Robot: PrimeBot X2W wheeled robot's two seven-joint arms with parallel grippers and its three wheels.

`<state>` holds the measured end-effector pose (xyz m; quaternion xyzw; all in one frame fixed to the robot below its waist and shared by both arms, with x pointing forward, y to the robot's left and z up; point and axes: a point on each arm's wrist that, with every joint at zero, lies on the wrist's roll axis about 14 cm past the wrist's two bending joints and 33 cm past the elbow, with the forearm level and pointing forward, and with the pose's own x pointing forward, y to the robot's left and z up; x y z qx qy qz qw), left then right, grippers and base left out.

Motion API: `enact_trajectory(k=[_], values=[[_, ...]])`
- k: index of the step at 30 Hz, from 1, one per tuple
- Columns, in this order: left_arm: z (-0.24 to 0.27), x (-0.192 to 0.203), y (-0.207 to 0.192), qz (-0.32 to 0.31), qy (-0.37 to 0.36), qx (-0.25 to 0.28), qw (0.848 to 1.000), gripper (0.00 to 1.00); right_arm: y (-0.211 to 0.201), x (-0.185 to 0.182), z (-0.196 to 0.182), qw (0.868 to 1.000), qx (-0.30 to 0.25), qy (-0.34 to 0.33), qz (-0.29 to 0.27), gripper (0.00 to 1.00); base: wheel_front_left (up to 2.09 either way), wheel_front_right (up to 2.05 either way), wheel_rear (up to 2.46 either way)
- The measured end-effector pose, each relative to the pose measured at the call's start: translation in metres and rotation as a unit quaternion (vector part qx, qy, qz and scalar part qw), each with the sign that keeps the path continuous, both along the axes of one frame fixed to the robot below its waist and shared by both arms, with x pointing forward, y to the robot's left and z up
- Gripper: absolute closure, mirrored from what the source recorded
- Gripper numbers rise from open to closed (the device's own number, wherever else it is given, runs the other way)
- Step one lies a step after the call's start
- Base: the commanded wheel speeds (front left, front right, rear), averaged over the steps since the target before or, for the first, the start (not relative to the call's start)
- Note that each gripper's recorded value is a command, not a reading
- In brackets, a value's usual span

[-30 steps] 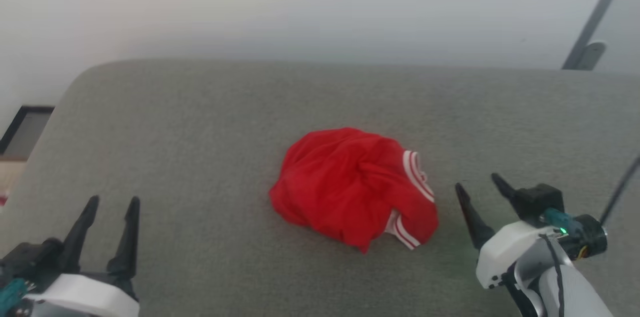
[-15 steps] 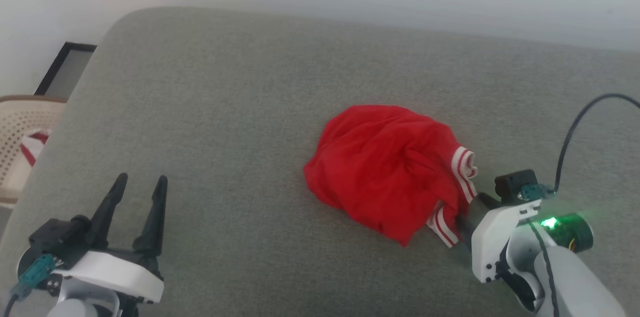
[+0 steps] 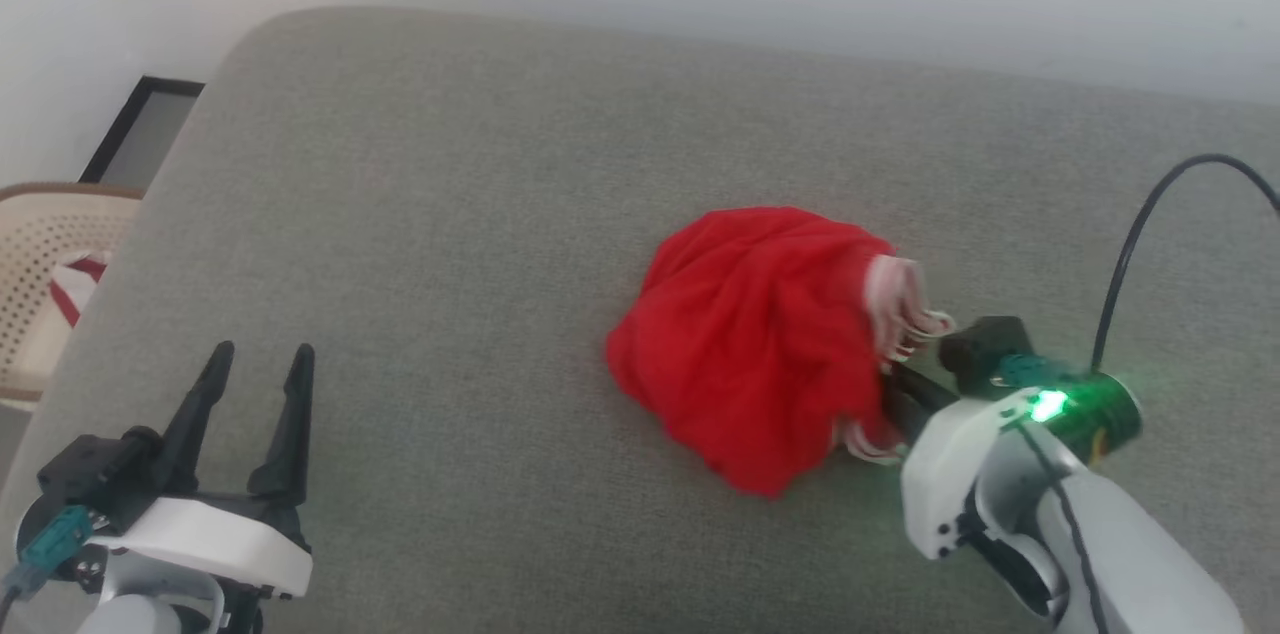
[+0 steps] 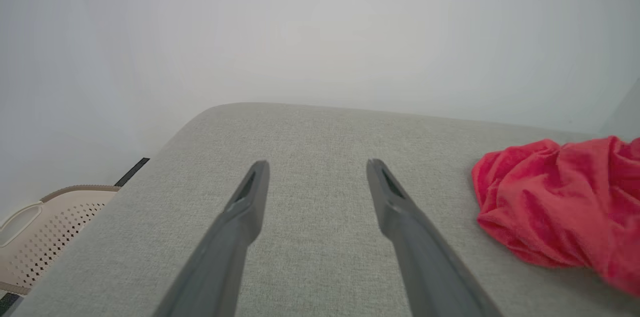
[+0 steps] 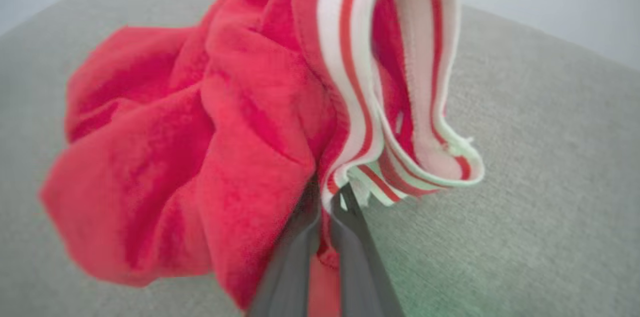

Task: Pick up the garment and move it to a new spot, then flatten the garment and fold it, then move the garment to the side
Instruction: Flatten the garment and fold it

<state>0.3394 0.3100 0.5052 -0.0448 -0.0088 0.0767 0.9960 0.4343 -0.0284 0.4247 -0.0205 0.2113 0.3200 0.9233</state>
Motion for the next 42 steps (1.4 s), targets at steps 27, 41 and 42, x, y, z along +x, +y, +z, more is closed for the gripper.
enact_trajectory(k=[27, 41, 42], values=[[0.005, 0.009, -0.007, -0.024, -0.010, 0.003, 1.000, 0.00, 0.081, -0.105, 0.026, 0.979, 0.054, 0.035, 0.193, 0.00, 0.00, 0.00, 0.00], [0.016, 0.016, -0.015, -0.049, -0.025, 0.016, 0.998, 0.00, 0.012, -0.044, 0.090, 0.989, 0.088, -0.110, 0.050, 0.00, 0.00, 0.00, 0.00], [0.017, 0.016, -0.017, -0.052, -0.025, 0.017, 0.998, 0.00, 0.006, -0.041, 0.093, 0.988, 0.088, -0.117, 0.039, 0.00, 0.00, 0.00, 0.00]])
